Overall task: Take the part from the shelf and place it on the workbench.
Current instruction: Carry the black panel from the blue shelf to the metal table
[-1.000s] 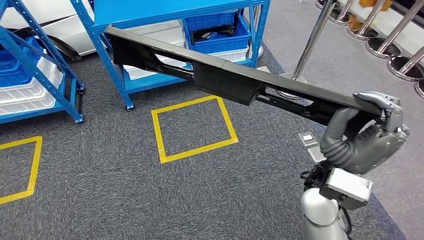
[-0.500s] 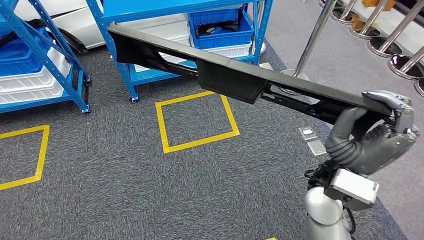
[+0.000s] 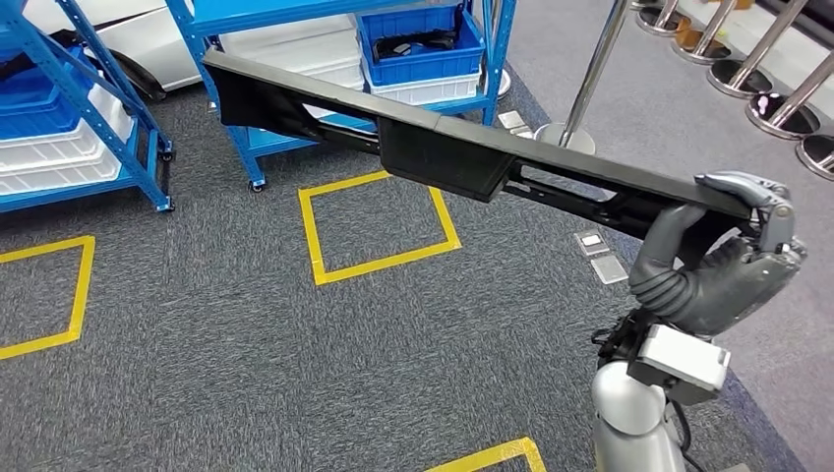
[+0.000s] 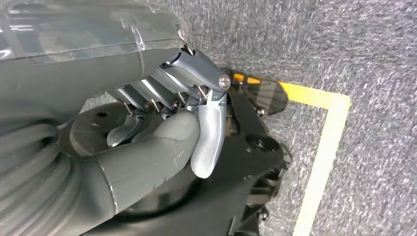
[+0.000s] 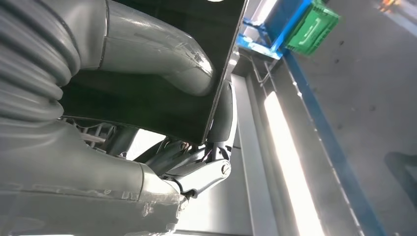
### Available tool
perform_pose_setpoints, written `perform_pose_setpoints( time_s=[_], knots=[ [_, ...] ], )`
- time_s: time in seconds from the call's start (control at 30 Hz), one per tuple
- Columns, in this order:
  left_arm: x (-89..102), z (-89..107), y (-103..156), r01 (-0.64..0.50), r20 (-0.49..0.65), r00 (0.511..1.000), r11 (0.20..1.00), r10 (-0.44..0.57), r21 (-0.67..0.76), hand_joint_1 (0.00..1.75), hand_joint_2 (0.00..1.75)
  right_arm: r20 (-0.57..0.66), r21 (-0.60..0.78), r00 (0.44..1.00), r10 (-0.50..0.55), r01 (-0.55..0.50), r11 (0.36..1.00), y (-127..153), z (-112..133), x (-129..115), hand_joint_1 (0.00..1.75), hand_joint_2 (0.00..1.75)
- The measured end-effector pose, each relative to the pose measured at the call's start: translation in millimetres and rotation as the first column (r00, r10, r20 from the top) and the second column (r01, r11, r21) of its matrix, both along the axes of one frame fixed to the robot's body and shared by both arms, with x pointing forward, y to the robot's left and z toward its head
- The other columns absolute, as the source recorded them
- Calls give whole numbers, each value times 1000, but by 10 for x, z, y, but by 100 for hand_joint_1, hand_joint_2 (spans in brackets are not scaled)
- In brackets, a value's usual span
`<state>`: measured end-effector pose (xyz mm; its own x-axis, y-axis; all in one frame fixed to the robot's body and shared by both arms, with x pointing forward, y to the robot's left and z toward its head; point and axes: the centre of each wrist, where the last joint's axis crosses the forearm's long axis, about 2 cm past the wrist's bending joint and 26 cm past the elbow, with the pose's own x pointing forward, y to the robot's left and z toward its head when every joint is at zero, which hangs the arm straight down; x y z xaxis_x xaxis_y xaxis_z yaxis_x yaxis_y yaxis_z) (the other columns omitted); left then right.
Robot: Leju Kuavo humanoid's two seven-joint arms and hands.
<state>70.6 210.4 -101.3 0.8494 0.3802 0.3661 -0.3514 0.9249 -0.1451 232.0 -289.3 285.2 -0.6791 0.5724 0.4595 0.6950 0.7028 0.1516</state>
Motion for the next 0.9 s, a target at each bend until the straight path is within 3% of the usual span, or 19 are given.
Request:
perform_pose_setpoints(
  time_s=[0.7,0.9],
  knots=[
    [-11,-2,-2,1,19,1000,1000,-1,0,175,175,1,-7,1000,-1,1,1000,-1,-6,11,175,175],
    [-22,-3,-1,5,30,1000,1000,-5,8,175,175,-50,22,999,13,-12,1000,-13,-78,-28,175,175]
  ],
)
